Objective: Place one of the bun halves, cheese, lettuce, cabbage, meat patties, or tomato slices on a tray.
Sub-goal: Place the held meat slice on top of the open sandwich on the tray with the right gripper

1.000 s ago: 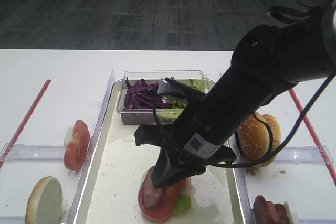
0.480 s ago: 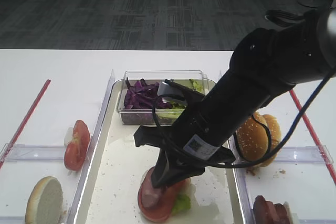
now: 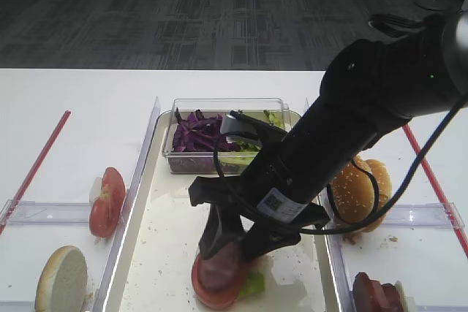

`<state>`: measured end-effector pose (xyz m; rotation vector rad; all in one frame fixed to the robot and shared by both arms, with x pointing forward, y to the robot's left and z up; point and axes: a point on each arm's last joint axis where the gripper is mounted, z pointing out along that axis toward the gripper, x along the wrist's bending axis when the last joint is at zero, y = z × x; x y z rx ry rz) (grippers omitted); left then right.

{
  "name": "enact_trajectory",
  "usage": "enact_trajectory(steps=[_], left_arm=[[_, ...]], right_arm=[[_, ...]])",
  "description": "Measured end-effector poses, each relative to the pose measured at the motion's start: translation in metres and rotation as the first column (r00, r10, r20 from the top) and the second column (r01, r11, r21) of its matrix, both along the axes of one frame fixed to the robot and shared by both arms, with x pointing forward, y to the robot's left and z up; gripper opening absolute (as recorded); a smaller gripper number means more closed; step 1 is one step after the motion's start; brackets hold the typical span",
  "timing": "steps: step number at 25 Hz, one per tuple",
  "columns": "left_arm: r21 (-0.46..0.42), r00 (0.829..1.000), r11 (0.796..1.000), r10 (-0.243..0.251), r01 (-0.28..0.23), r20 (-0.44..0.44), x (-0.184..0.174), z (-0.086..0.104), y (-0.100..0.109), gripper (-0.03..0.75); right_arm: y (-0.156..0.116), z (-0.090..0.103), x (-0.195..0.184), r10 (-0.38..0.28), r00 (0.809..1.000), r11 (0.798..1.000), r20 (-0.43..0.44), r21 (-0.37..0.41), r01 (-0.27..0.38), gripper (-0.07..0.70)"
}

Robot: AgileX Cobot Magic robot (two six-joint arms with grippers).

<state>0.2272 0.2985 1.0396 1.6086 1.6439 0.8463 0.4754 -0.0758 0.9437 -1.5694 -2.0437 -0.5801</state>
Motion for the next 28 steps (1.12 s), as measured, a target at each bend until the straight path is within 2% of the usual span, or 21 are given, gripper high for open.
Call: enact_trajectory(steps=[3,6,13,28], left_arm=[[0.000,1.000,1.000,0.000,0.000,0.000,0.0000,0.0000,0.0000,0.554],[0.000,1.000,1.000,0.000,0.000,0.000,0.0000,0.0000,0.0000,0.554],[0.000,1.000,1.000,0.000,0.000,0.000,0.0000,0.0000,0.0000,0.554],[0.000,1.000,1.000,0.000,0.000,0.000,0.0000,0.0000,0.0000,0.554]], right_arm=[[0.0000,-0.0001,0.0002,-0.004,1.000,1.000,0.000,-0.001,0.004,0.536],[-0.0013,-0.0010,0.0000,0.000,1.000,1.000,0.001,-0.018,0.000,0.621],[-0.0045,-0.0033,-0.0003,0.006,1.000,0.998,0.001,-0.062,-0.006,0.643],[-0.0050,0.0009,-0.0008,-0.003,1.000,0.998,0.006,-0.057,0.004,0.645]])
